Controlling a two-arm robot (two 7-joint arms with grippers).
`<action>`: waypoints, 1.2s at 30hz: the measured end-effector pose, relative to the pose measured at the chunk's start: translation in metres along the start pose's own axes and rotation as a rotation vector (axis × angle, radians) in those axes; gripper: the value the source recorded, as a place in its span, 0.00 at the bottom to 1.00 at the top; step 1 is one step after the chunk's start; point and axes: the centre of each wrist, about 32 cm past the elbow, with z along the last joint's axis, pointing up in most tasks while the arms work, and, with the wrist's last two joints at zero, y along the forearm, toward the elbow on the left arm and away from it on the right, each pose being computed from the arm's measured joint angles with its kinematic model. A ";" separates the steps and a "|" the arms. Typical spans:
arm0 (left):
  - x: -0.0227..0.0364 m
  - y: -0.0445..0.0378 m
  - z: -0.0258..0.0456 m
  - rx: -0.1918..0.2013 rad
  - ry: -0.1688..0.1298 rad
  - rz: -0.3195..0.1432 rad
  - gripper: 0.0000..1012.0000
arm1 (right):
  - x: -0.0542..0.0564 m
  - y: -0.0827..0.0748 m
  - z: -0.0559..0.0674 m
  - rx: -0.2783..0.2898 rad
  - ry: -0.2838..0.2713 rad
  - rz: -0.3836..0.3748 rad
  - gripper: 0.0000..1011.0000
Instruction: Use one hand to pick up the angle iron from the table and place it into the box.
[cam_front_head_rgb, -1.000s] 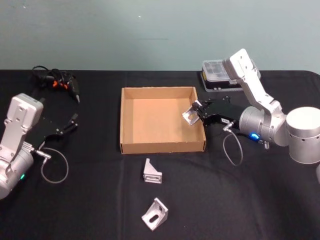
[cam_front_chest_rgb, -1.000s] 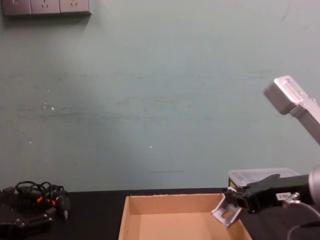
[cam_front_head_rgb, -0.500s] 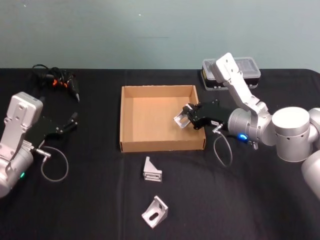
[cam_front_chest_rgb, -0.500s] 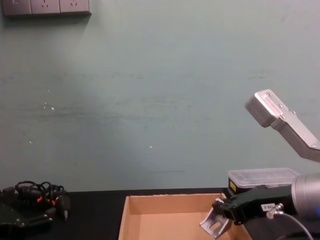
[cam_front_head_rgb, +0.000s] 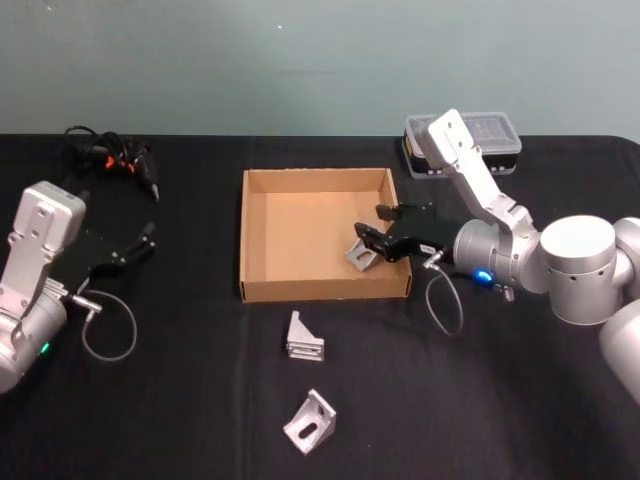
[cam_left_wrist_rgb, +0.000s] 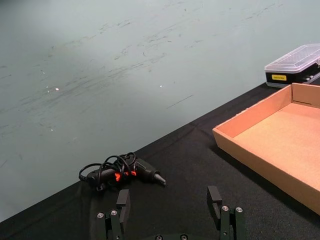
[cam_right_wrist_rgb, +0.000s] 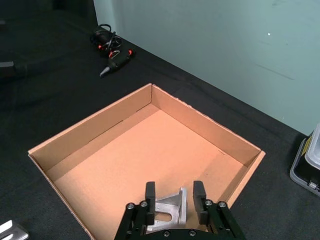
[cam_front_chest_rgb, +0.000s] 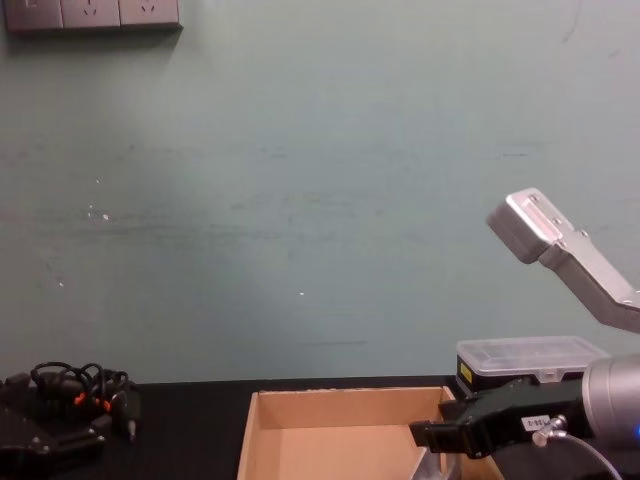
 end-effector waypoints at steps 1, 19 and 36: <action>0.0000 0.0000 0.0000 0.000 0.000 0.000 1.00 | 0.000 -0.001 0.000 0.005 0.000 -0.001 0.46; 0.0000 0.0000 0.0000 0.000 0.000 0.000 1.00 | -0.017 -0.052 0.015 0.096 -0.054 -0.005 0.97; 0.0000 0.0000 0.0000 0.000 0.000 0.000 1.00 | -0.082 -0.096 0.006 0.052 -0.044 0.180 0.99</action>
